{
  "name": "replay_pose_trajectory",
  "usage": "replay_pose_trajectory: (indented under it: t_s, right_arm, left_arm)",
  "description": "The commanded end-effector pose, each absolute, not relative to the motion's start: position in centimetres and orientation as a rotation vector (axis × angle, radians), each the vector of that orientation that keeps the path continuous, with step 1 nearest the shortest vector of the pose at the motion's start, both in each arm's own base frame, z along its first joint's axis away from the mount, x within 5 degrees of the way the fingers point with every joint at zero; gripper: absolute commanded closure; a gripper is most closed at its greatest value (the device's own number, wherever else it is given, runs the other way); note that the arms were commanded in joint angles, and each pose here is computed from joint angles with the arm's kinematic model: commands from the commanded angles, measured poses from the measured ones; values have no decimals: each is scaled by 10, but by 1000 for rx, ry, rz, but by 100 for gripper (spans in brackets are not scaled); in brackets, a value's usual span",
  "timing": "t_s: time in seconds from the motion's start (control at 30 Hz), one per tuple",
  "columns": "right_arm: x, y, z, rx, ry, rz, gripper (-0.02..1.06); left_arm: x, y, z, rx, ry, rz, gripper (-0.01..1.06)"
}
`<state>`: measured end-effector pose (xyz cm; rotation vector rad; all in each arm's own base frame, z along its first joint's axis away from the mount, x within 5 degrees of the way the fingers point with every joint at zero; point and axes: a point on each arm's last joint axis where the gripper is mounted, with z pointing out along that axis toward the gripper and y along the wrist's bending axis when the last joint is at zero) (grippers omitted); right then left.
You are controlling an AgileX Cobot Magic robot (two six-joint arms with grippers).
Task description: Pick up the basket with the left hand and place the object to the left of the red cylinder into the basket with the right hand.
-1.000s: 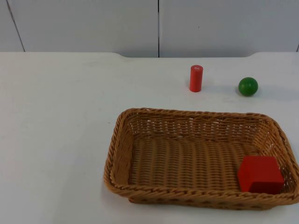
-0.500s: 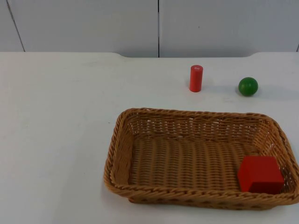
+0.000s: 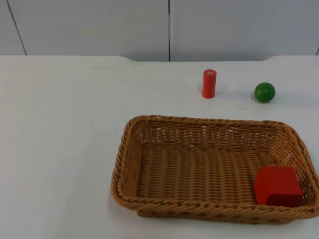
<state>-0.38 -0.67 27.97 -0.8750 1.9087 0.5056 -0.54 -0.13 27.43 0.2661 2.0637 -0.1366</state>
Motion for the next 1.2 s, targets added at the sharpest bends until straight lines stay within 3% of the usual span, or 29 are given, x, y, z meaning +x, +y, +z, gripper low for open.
replay_pose_trajectory:
  t_s: [0.0, 0.7, 1.17]
  right_arm:
    - [-4, -6, 280, -852, 1905, 501, -1]
    - [-7, -3, 280, -193, 2040, 109, -1]
    - [-7, -2, 280, -84, 2046, 43, -1]
  left_arm:
    - [-5, -1, 274, 255, 2053, -143, 0]
    - [-5, -1, 274, 255, 2053, -143, 0]
    - [-5, -2, 274, 242, 2054, -136, 0]
